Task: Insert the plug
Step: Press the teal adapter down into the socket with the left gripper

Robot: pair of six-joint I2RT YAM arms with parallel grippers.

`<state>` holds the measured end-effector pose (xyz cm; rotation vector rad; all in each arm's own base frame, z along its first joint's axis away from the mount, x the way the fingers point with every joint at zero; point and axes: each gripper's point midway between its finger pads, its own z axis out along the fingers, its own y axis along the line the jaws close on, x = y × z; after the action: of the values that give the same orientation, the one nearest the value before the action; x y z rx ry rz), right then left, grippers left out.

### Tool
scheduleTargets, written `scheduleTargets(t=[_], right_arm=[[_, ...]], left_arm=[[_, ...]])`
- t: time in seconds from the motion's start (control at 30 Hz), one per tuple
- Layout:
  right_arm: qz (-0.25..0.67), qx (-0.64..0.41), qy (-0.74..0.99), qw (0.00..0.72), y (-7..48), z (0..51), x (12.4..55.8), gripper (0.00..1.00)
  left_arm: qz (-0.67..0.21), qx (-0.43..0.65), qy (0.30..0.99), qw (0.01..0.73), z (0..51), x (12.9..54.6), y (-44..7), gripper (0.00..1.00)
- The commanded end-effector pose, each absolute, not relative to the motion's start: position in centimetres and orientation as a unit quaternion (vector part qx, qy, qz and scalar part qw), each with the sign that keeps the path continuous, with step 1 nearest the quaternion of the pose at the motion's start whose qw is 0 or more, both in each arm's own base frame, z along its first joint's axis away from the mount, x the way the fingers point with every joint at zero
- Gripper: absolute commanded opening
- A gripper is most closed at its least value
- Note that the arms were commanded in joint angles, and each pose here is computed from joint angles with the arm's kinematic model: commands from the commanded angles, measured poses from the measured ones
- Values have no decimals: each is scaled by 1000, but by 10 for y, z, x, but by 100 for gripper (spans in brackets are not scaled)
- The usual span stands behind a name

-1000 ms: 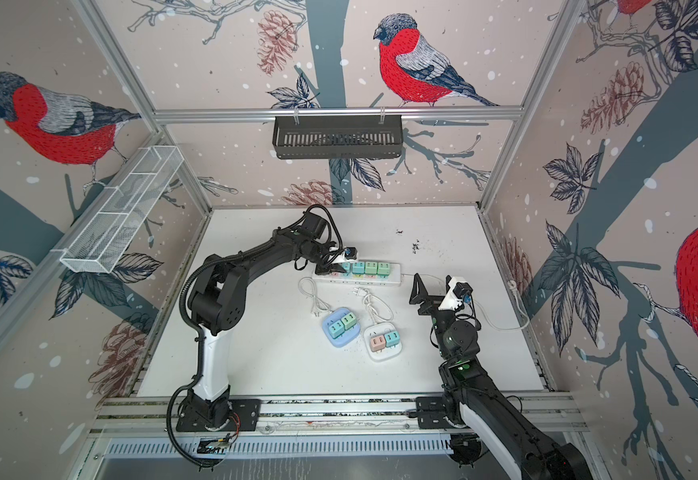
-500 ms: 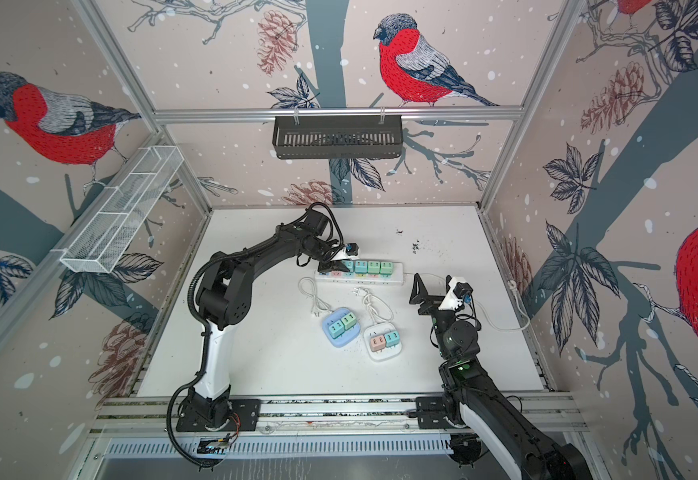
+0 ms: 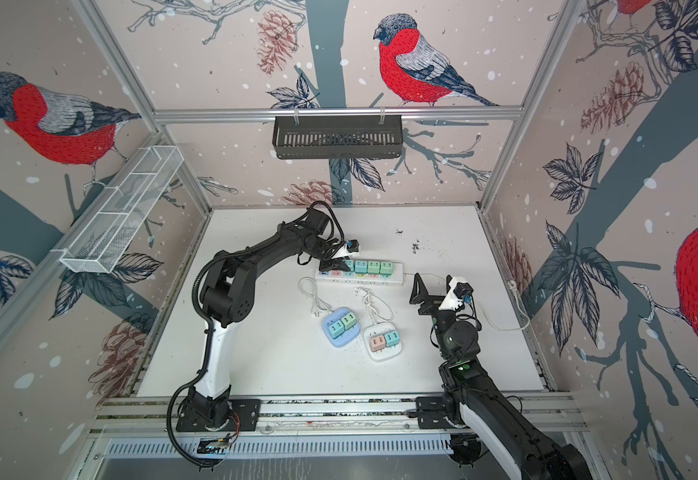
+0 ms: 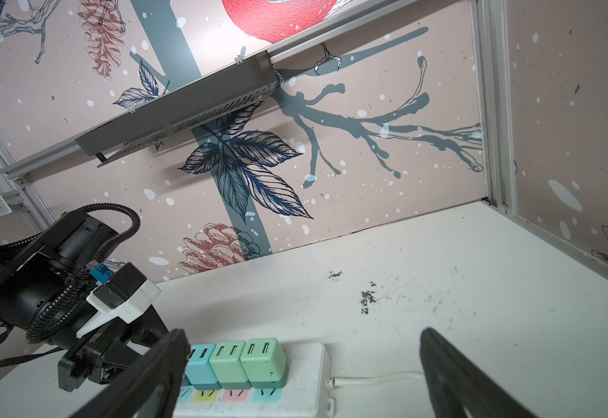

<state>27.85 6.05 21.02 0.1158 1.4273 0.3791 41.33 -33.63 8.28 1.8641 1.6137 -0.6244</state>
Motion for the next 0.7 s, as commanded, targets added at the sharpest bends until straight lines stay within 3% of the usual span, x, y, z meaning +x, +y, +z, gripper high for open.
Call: scheduleTargets(t=[0.0,0.67], right_arm=[[168,45,673,719,60,173,269,99],[169,45,673,719,60,173,269,99]], left_arm=[[-221,701,621,271,75,413,-328,0],[-225,704,640,211,54,408,-320,0]])
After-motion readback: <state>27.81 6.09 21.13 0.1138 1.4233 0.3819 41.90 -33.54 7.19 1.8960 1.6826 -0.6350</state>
